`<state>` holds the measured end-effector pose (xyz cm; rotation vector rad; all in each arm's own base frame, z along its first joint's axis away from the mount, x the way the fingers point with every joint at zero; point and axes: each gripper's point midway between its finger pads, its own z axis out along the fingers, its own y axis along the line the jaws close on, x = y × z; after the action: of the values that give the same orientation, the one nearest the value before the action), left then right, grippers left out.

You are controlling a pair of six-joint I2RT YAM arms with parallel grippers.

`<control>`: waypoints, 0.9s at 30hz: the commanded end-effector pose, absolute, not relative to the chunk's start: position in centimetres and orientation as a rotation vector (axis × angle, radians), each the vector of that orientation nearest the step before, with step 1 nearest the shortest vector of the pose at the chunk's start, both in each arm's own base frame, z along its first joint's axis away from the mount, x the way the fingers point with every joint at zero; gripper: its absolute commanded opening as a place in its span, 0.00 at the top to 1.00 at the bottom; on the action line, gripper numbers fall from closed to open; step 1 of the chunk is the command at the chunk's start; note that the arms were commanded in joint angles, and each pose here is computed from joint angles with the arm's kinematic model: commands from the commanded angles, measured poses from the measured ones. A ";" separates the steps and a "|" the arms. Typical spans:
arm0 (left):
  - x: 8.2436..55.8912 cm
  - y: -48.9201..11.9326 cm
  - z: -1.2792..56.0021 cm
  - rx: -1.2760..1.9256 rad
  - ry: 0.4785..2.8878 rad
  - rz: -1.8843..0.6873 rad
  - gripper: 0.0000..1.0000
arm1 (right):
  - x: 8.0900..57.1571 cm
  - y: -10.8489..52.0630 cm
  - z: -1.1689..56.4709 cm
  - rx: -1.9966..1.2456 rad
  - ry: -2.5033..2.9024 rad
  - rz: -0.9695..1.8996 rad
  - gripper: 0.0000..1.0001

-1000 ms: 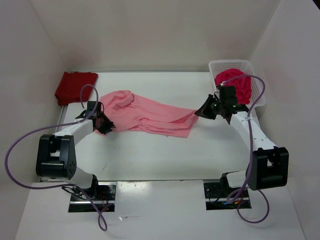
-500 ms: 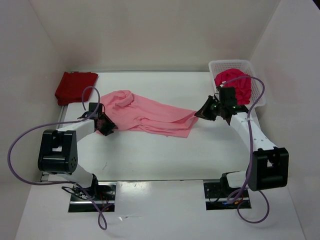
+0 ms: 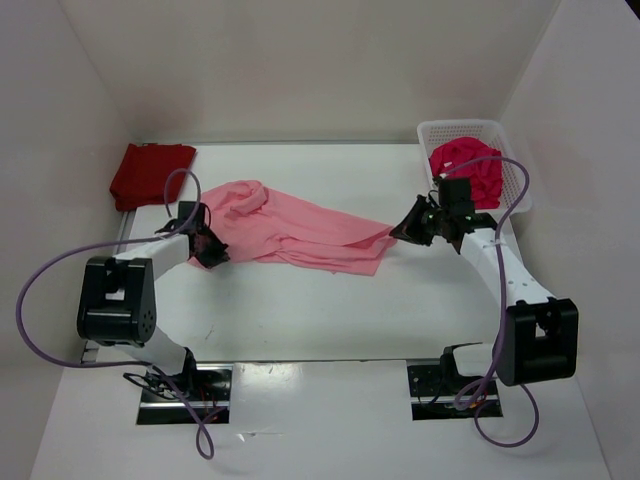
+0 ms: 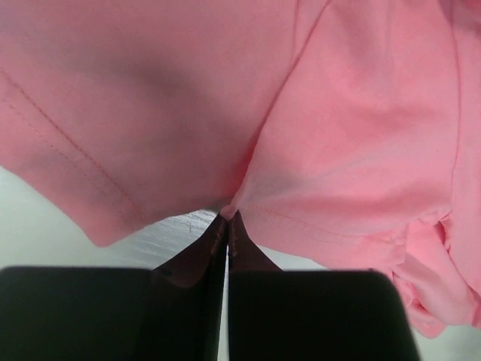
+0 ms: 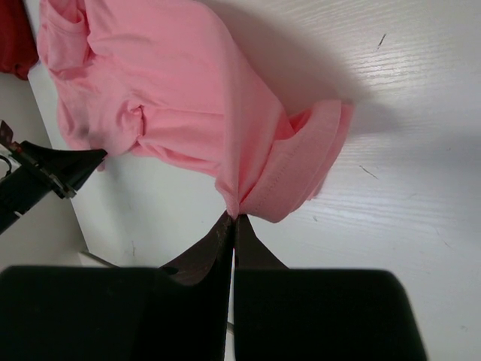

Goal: Fold and stack the t-shirts
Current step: Flatten out the tshirt

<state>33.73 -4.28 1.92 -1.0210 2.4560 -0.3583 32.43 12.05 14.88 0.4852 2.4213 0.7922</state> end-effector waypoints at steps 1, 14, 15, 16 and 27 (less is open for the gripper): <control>35.7 -2.9 6.0 -0.938 2.375 -0.297 0.99 | 32.7 11.6 17.4 0.442 2.346 0.779 0.99; 33.8 -2.2 24.4 -0.658 2.100 -0.329 1.00 | 29.3 11.9 28.4 0.335 2.177 0.850 1.00; 33.3 -2.4 25.0 -0.641 2.107 -0.336 1.00 | 28.4 12.1 29.4 0.336 2.177 0.870 1.00; 33.3 -2.8 27.6 -0.613 2.067 -0.374 1.00 | 27.9 12.5 31.8 0.297 2.132 0.889 1.00; 34.5 -4.3 46.7 -0.432 1.752 -0.513 1.00 | 19.5 16.3 53.1 -0.027 1.732 1.151 1.00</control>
<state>33.86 -3.75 45.73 -0.4667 1.7474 -0.4873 21.35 15.41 51.86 0.0178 1.7267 1.0728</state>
